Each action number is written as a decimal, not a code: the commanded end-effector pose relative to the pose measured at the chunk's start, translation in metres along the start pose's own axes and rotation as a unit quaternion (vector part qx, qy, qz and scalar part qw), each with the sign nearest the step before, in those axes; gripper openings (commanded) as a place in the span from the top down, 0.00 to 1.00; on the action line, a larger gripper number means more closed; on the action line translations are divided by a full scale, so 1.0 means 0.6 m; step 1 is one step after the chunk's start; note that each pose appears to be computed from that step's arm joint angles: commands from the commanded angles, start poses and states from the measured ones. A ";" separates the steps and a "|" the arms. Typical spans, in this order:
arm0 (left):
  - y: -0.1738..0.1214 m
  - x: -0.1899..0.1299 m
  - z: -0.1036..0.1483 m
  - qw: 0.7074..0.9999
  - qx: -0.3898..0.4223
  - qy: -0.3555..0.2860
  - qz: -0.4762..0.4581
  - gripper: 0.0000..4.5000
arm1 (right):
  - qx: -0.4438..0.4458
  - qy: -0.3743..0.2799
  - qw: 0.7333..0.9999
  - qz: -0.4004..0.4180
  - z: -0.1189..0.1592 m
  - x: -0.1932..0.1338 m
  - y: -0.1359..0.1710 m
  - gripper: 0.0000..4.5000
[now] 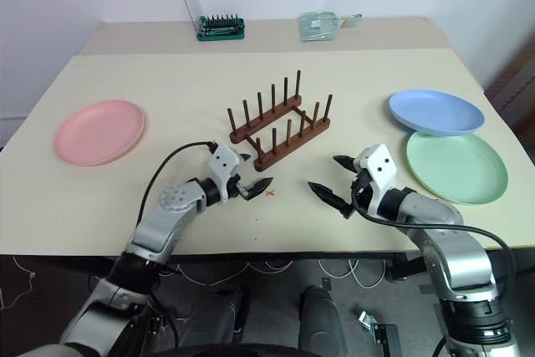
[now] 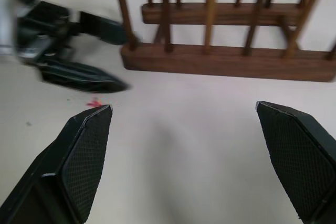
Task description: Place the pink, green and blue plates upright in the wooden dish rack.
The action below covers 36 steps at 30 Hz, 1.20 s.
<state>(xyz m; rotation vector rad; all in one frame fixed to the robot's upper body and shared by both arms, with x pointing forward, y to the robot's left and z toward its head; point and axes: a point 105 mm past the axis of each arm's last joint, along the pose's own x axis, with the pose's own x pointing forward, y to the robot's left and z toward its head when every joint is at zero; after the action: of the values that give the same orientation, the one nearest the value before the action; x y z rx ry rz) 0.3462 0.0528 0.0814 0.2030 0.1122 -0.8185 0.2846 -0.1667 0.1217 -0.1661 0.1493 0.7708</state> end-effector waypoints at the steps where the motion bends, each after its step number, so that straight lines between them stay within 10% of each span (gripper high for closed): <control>1: -0.010 0.005 -0.010 1.000 0.001 -0.001 -0.023 0.30 | -0.027 -0.017 0.999 -0.019 0.016 -0.010 -0.006 0.00; 6: -0.015 0.004 -0.007 0.999 0.007 -0.015 -0.038 0.85 | -0.030 -0.012 0.999 -0.030 0.010 -0.019 -0.011 0.00; 18: -0.006 -0.028 0.002 0.982 0.054 -0.008 -0.181 0.84 | -0.035 -0.011 0.999 -0.030 0.021 -0.007 -0.009 0.00; 26: 0.040 -0.018 -0.004 0.985 0.085 0.011 -0.150 0.00 | -0.042 -0.002 0.998 -0.038 0.023 -0.014 -0.013 0.00; 32: 0.052 -0.078 -0.028 0.986 0.051 0.057 -0.148 0.00 | -0.050 0.043 0.996 -0.065 0.002 -0.025 -0.039 0.19; 36: 0.021 -0.100 -0.017 0.981 0.029 0.050 -0.188 0.40 | -0.056 0.060 0.995 -0.059 -0.010 -0.019 -0.039 0.66</control>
<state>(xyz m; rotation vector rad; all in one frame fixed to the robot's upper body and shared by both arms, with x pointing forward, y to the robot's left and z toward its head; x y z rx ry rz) 0.3259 0.1132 0.0818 0.3151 0.2162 -1.1299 0.2906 -0.1949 0.1164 -0.2962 0.2247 0.6426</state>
